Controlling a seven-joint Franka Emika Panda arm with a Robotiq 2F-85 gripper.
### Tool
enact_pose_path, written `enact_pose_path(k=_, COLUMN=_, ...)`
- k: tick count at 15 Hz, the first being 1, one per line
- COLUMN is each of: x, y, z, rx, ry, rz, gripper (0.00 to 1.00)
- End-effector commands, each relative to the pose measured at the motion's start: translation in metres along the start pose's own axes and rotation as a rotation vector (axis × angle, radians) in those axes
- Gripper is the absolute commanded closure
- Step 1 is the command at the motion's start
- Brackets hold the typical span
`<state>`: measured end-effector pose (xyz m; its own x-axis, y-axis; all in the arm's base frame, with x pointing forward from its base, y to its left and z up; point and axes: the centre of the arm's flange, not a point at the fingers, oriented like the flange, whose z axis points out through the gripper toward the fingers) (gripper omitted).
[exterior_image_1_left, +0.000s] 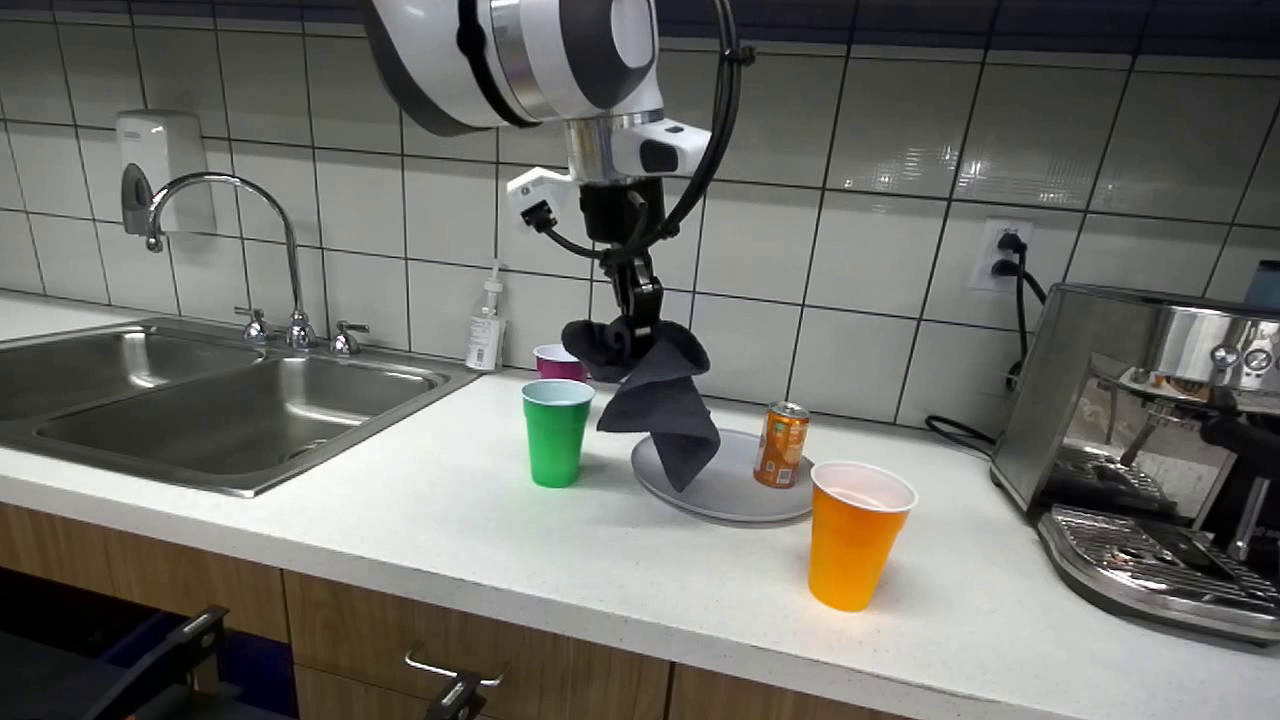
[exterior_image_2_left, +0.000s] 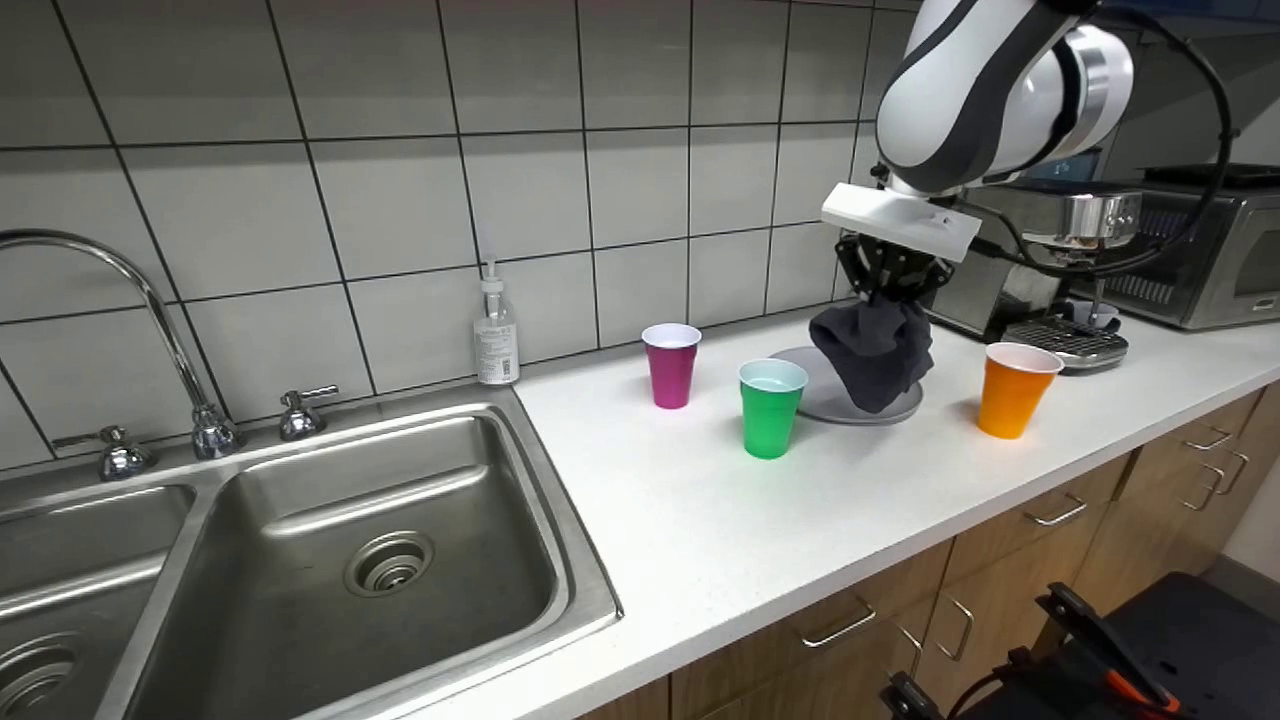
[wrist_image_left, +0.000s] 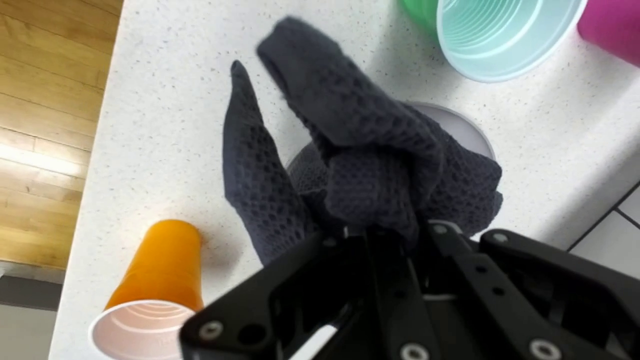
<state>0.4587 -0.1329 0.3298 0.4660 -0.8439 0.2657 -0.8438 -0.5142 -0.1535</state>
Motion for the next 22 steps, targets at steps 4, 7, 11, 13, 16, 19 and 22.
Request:
enact_pose_path(k=4, x=-0.032, y=0.026, z=-0.014, rx=-0.014, ry=-0.023, rz=0.017, gripper=0.98)
enact_pose_path(k=7, x=-0.046, y=0.034, z=-0.010, rx=-0.029, ry=-0.041, rz=0.010, gripper=0.98)
enact_pose_path(k=11, x=-0.061, y=0.042, z=-0.002, rx=-0.050, ry=-0.067, rz=0.007, gripper=0.98)
enact_pose_path(k=13, x=-0.068, y=0.046, z=0.002, rx=-0.062, ry=-0.078, rz=0.004, gripper=0.98)
enact_pose_path(k=16, x=-0.074, y=0.050, z=0.009, rx=-0.077, ry=-0.091, rz=0.005, gripper=0.98)
enact_pose_path(k=19, x=-0.073, y=0.053, z=0.016, rx=-0.089, ry=-0.096, rz=0.013, gripper=0.98)
enact_pose_path(k=22, x=-0.069, y=0.057, z=0.024, rx=-0.104, ry=-0.103, rz=0.022, gripper=0.98)
